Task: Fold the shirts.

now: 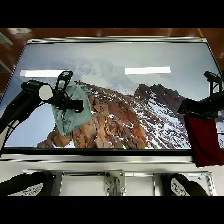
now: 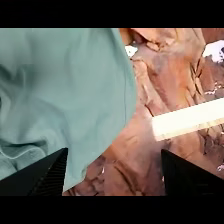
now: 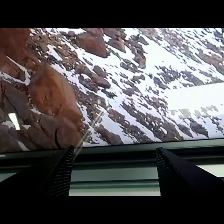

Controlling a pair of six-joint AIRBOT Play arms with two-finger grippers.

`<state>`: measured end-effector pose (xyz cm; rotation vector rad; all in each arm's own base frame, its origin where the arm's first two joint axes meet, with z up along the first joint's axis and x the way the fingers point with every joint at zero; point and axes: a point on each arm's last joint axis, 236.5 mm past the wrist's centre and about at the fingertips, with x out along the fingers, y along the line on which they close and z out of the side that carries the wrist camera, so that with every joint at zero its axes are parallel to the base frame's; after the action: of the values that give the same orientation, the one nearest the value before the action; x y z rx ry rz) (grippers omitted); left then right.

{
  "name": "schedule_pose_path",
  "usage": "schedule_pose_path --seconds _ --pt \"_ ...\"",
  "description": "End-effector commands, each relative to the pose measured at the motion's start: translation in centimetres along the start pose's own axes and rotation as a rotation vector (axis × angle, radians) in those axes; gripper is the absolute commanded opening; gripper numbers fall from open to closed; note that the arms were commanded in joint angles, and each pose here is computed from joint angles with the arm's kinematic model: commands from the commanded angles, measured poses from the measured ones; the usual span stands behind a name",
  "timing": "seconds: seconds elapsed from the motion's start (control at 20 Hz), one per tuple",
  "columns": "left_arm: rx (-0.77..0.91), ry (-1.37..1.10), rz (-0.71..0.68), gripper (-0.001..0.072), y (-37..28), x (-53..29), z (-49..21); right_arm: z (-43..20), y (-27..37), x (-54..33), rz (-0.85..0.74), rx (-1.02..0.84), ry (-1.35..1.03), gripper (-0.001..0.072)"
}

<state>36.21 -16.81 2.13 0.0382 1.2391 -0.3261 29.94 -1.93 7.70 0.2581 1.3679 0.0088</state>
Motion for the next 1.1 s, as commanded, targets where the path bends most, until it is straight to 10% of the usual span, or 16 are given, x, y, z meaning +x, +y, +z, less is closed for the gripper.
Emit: schedule_pose_path --seconds 0.0,0.3,0.75,1.05 --pt "-0.053 -0.036 -0.049 0.0705 -1.1 0.2 0.9 0.5 0.0 0.0 -0.001 0.0 -0.02 0.0637" --pt "-0.039 0.006 0.0 0.0712 0.2 1.8 0.4 -1.1 0.6 0.0 0.025 0.004 0.049 0.0636" --pt "-0.342 -0.113 0.212 0.0715 19.0 2.1 6.7 -1.2 1.1 -0.1 0.044 0.004 0.051 0.0636" --pt "-0.335 0.107 0.053 0.0715 16.3 10.6 4.8 1.1 2.0 -0.1 0.084 0.009 -0.046 0.0635"
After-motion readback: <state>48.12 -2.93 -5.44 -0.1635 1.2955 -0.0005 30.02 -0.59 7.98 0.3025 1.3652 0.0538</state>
